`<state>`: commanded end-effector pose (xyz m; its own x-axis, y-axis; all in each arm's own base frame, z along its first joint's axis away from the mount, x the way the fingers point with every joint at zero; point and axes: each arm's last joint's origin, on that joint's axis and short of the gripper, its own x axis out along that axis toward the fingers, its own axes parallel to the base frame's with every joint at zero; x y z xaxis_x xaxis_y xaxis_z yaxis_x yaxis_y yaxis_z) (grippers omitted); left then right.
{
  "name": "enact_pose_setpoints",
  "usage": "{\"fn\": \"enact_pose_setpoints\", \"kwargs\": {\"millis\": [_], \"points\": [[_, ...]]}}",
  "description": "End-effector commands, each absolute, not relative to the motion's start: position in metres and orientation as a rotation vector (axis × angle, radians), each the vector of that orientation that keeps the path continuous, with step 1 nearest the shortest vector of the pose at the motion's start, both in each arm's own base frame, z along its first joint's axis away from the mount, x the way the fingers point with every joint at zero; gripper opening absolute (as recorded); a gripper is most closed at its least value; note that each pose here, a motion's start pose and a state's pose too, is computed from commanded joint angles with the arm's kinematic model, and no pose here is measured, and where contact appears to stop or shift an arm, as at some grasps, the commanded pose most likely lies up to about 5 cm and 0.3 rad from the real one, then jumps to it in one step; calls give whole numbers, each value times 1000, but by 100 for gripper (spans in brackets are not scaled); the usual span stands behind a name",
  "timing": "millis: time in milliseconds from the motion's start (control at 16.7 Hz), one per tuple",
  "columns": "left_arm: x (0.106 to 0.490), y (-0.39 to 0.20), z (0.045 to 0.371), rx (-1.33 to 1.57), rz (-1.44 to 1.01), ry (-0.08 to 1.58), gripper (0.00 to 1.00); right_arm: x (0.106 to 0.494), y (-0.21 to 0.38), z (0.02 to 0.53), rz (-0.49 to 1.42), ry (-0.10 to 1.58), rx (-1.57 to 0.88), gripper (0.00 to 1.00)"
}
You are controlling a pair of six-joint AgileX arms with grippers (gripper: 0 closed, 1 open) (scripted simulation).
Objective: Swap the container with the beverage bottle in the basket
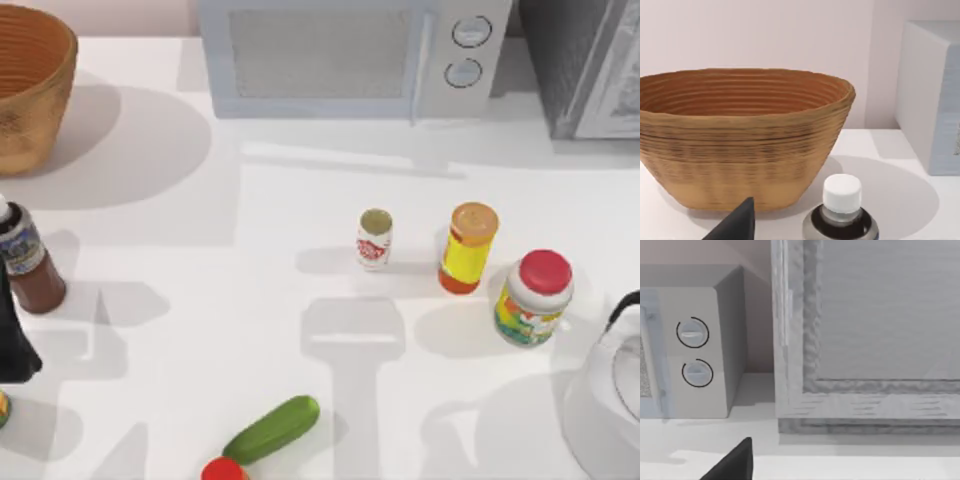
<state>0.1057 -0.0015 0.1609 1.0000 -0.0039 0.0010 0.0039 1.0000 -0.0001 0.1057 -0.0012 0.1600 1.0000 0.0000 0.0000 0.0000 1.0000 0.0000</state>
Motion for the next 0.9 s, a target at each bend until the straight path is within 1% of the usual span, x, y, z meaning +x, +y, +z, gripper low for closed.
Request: {"fn": "enact_pose_setpoints", "kwargs": {"millis": [300, 540, 900], "points": [[112, -1, 164, 2, -3, -2, 100, 106, -1, 160, 0, 0, 0, 100], [130, 0, 162, 3, -8, 46, 100, 106, -1, 160, 0, 0, 0, 100], [164, 3, 135, -1, -20, 211, 100, 106, -1, 160, 0, 0, 0, 100]]}}
